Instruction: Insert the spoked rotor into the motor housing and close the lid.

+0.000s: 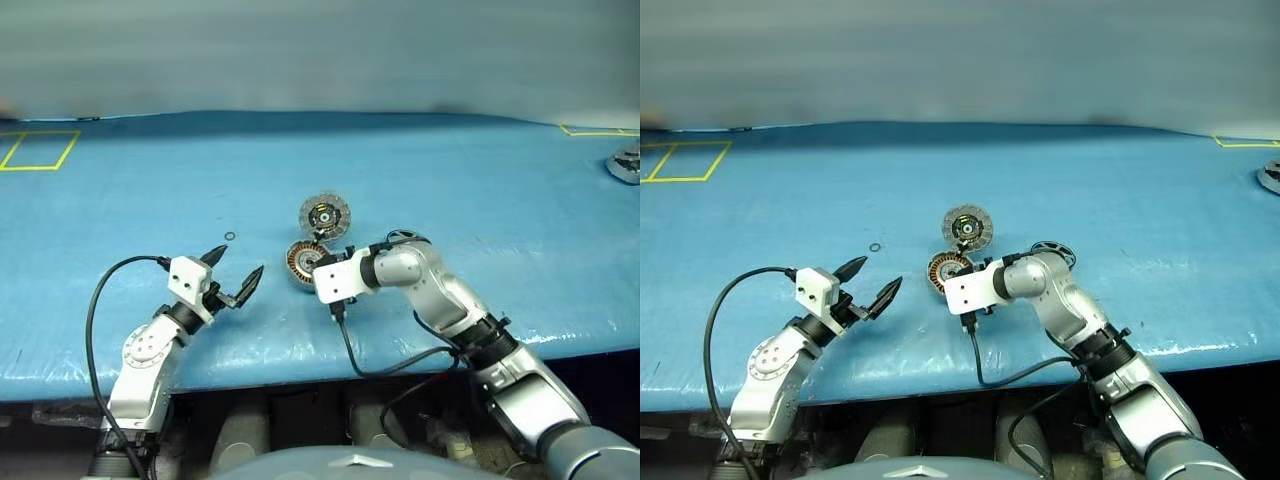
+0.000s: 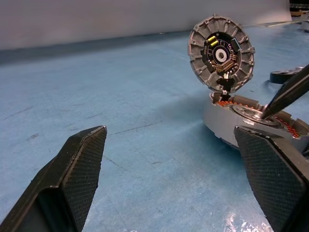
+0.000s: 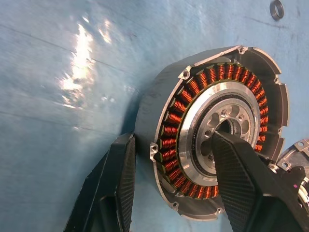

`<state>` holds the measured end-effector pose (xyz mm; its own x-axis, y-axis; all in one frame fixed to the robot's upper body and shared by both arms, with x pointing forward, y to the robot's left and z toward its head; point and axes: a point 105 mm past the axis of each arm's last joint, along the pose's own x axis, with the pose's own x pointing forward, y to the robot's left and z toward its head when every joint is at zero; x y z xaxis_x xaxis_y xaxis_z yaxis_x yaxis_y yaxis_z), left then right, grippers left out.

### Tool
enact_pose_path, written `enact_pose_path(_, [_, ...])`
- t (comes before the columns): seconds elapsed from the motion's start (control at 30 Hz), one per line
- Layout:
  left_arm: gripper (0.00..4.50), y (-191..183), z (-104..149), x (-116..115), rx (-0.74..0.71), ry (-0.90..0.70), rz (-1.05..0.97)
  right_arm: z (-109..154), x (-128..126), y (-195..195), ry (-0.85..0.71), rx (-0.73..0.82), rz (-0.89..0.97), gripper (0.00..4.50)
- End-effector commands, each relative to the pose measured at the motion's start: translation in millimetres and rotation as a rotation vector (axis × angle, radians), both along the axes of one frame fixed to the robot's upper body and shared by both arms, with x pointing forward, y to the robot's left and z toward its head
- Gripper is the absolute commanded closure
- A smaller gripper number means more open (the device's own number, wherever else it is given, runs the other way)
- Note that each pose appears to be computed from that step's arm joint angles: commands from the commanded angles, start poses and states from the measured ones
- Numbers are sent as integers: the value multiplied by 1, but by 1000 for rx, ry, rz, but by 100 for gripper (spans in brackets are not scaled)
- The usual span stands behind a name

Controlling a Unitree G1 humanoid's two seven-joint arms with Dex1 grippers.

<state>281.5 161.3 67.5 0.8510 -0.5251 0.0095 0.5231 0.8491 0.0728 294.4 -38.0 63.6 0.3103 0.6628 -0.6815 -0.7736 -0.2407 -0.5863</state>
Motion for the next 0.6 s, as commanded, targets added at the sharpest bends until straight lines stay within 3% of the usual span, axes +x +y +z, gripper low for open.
enact_pose_path(0.03, [0,1,3,2,10,-12,-10,-27,-27,6,108,-75,75,250])
enact_pose_path(0.2, [0,2,4,3,11,-10,-9,-32,-24,0,104,-150,99,250])
enact_pose_path(0.27, [0,2,4,3,9,-12,-7,-18,-16,7,31,-81,93,250])
enact_pose_path(0.43, [0,2,1,2,-1,-5,-1,25,-26,16,-3,67,116,250])
enact_pose_path(0.53, [0,0,0,2,-5,-2,-5,28,-32,12,11,70,122,250])
enact_pose_path(0.6, [0,-2,0,5,-8,-5,-10,18,-35,6,28,31,125,176])
